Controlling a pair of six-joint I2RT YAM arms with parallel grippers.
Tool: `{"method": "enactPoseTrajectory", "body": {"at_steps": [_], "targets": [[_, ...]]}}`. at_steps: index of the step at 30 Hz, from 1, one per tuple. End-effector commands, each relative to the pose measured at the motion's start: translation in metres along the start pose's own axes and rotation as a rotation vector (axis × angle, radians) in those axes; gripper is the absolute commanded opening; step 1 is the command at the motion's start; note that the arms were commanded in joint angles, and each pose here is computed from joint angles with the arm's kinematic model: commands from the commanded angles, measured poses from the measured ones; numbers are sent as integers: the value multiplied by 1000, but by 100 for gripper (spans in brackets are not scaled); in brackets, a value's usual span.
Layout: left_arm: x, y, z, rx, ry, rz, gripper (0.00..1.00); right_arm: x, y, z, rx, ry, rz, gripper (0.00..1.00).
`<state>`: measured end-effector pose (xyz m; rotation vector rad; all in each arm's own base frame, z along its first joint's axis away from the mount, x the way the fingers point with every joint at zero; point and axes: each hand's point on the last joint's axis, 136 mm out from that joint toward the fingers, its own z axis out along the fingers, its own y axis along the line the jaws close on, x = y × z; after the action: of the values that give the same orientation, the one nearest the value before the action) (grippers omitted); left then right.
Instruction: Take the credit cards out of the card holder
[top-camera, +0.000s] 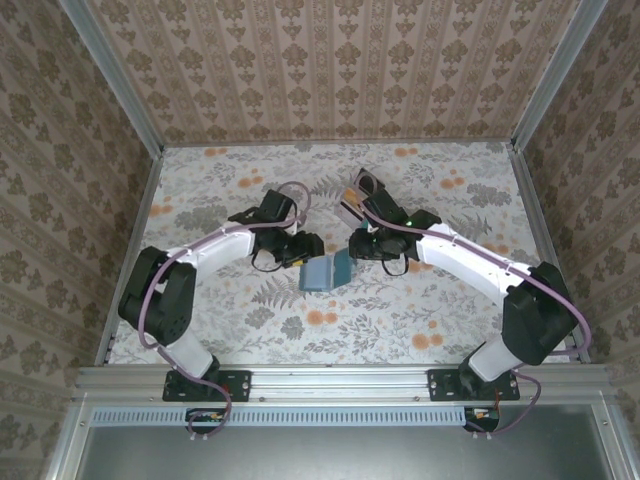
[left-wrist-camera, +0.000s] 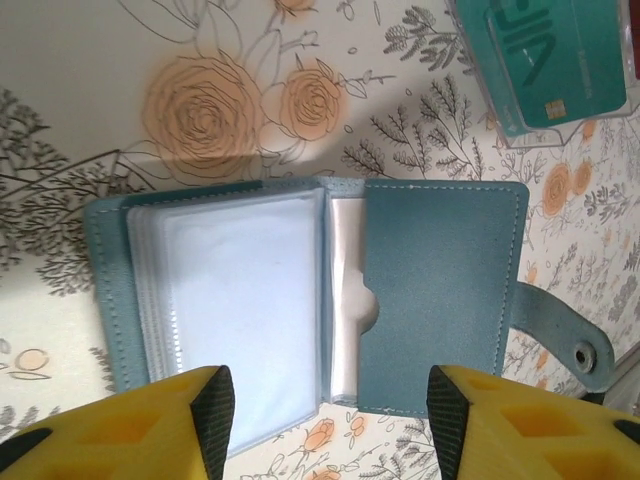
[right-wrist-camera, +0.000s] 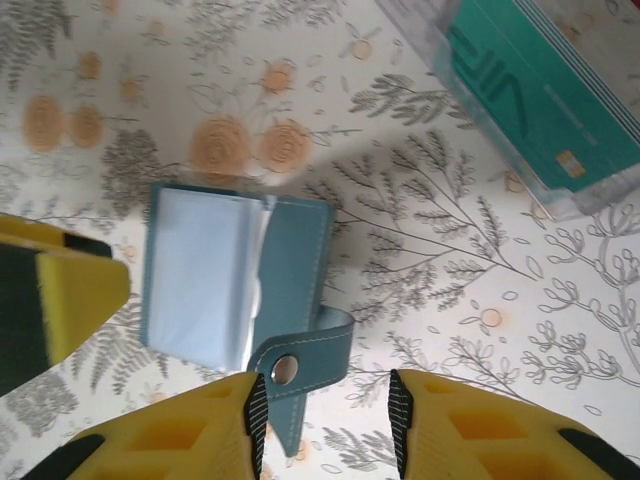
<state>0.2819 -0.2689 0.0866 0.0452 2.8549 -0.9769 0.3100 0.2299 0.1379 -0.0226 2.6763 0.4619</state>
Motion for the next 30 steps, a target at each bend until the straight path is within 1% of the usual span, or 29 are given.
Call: {"method": "enactPoseTrajectory", "body": {"at_steps": [1,4,7,9,12,14,16,20,23,27,30], "targets": [[5,7,0,-8,0,-21,55,-8,13,-22,-13,-45,-13,42],[5,15,0,-33,-12,-46,53,-11,31,-27,-51,-58,-45,44],[5,36,-4,-84,-45,-109,50,-5,51,-17,-66,-26,-94,44],[5,47,-8,-95,-64,-149,49,5,66,-4,-65,27,-126,43],[7,56,-14,-89,-89,-186,49,25,96,14,-157,134,-124,40],[10,60,-17,-88,-94,-198,49,35,101,28,-160,178,-98,38],[13,61,-18,-85,-93,-200,49,41,97,42,-121,203,-89,38],[16,57,-19,-61,-89,-194,49,49,67,71,16,237,-56,38],[16,50,-17,-19,-77,-183,49,52,49,84,83,244,-39,39],[15,40,-15,24,-66,-168,48,55,44,95,55,252,-22,45],[15,34,-11,35,-54,-161,44,54,43,101,26,251,-7,49]]}}
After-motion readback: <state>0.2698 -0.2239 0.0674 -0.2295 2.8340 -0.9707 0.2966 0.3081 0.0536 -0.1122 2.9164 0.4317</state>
